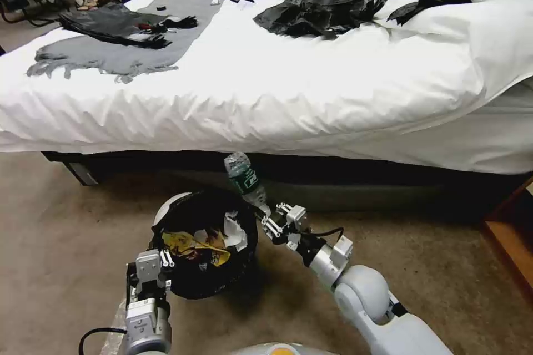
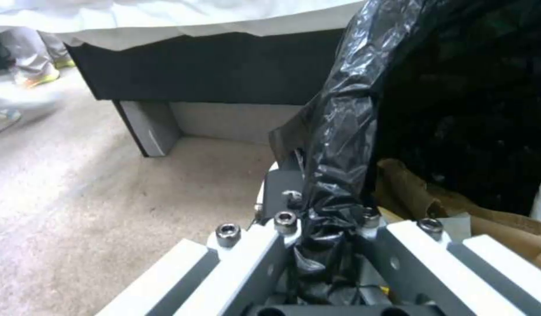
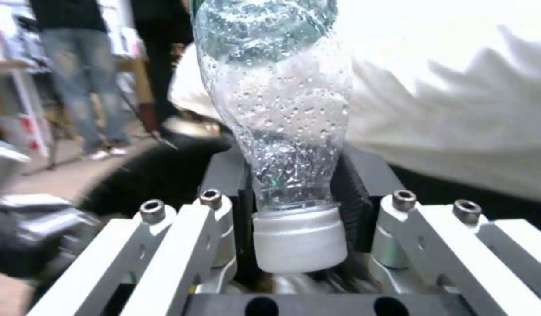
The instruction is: Pick up the trash bin, then pick up the garbage from the floor and place it into the trash bin.
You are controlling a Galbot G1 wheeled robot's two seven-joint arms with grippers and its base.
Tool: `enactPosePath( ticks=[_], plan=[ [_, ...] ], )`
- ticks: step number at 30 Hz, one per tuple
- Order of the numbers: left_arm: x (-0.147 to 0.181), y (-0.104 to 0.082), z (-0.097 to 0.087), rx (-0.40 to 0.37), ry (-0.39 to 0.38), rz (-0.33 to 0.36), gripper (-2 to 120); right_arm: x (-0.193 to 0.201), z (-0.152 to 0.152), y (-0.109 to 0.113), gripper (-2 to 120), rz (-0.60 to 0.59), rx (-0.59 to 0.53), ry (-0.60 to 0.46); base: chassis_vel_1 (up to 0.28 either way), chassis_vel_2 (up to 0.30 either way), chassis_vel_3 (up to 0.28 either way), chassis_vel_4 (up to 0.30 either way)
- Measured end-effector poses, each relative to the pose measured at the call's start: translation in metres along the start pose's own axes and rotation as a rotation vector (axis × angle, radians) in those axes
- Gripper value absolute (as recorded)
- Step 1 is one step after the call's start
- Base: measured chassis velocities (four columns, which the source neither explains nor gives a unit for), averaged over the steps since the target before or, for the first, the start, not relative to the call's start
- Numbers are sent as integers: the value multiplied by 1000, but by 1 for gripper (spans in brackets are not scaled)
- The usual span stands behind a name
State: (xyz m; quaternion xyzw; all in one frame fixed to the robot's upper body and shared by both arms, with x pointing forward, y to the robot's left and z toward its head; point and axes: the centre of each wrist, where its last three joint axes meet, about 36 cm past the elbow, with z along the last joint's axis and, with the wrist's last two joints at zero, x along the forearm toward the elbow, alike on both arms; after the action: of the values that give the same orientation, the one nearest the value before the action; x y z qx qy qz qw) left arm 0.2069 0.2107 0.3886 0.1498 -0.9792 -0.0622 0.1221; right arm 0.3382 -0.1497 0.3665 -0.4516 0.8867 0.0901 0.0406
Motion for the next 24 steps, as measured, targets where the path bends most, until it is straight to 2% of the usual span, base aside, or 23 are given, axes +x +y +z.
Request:
enactPosePath(
  ticks=[6,12,24],
  plan=[
    [1,-1,0,0,1,4,0,-6,1,15,28,-62,-14,-12,0,0,0,0],
    [4,-2,1,-6,6,10,0,-26,24,28,28,-84,-35,28,0,0,0,0],
    [6,-3,0,-4,1,12,0,-44,50,24,28,-74,-36,98,0,0,0,0]
  ],
)
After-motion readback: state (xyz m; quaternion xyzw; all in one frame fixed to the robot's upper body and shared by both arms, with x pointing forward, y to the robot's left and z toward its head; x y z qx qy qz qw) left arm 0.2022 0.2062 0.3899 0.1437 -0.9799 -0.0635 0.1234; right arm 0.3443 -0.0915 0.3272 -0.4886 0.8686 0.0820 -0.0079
